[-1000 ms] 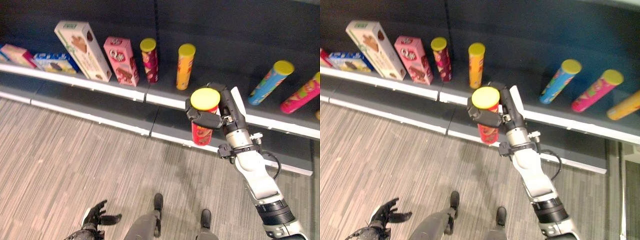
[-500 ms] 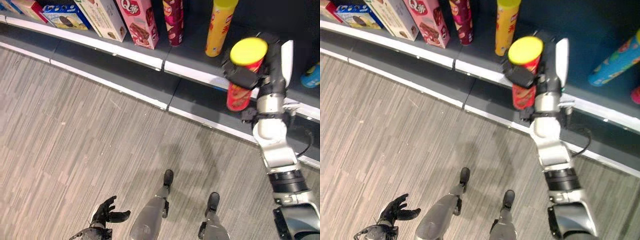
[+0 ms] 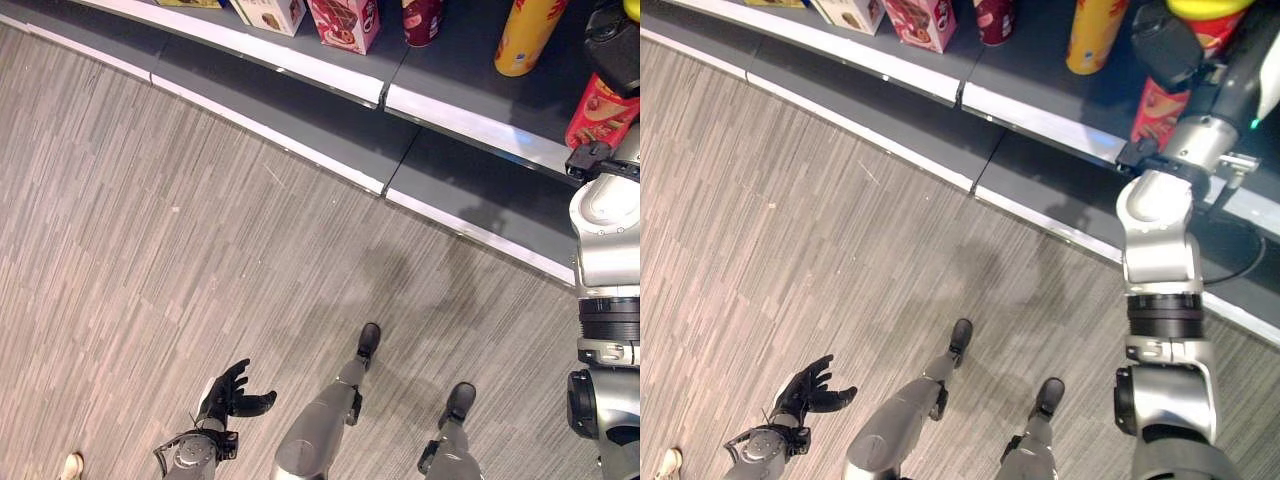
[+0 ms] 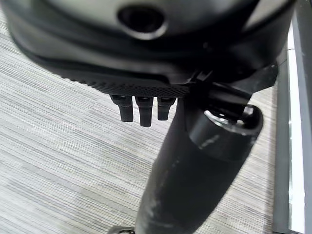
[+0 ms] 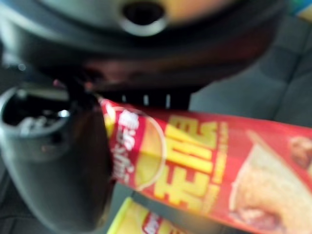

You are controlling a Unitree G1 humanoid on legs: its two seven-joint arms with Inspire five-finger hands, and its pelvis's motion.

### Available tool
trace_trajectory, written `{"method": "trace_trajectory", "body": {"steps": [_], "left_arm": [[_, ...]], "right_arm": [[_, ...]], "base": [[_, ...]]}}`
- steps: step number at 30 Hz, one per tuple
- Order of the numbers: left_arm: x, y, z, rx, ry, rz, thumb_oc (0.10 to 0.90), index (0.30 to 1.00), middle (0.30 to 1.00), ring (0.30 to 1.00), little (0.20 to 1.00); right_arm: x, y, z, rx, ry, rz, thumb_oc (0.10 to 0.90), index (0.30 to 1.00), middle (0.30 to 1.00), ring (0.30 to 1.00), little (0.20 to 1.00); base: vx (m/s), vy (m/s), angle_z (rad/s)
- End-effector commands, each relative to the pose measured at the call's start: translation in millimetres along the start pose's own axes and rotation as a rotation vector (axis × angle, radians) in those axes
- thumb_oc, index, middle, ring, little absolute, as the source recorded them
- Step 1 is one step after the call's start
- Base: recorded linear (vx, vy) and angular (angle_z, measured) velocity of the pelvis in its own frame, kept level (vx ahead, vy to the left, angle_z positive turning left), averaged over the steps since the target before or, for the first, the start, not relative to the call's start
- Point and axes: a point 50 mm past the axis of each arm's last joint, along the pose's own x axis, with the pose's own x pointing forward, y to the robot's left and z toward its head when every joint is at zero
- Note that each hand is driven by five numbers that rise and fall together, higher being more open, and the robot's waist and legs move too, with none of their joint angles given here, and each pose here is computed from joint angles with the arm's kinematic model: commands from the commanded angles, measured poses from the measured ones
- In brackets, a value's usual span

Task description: Put the goods on the table back onto the shelves and tidy them up.

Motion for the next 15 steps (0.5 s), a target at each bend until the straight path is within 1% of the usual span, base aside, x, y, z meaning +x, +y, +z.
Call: {"method": "trace_trajectory", "body": {"steps": [1,5,8,9,15], "left_arm": [[-6.9,23.4,0.0,0.035,-0.029,0.07,0.8,0.9,0.9,0.9,0.9],[-9.7,18.1,12.9,0.019,-0.097,0.042,0.8,0.9,0.9,0.9,0.9],[-11.1,17.1,16.0,0.022,-0.112,0.035,0.8,0.9,0.9,0.9,0.9],[-13.3,14.5,16.9,0.023,-0.123,0.023,0.8,0.9,0.9,0.9,0.9],[-17.0,11.6,21.2,0.019,-0.15,0.005,0.8,0.9,0.9,0.9,0.9]], "right_arm": [[35.2,-31.1,55.7,0.061,-0.276,-0.211,0.4,0.3,0.3,0.3,0.3],[46.9,-50.2,58.1,0.012,-0.307,-0.305,0.4,0.3,0.3,0.3,0.3],[47.2,-52.6,60.2,0.01,-0.318,-0.32,0.4,0.3,0.3,0.3,0.3],[51.2,-60.5,62.2,-0.021,-0.335,-0.368,0.4,0.3,0.3,0.3,0.3],[55.8,-67.7,59.6,-0.028,-0.318,-0.426,0.4,0.3,0.3,0.3,0.3]], "base": [[0.0,-0.02,0.08],[0.0,-0.02,0.07],[0.01,-0.018,0.11],[0.0,-0.013,0.09],[0.0,-0.003,0.01]]}}
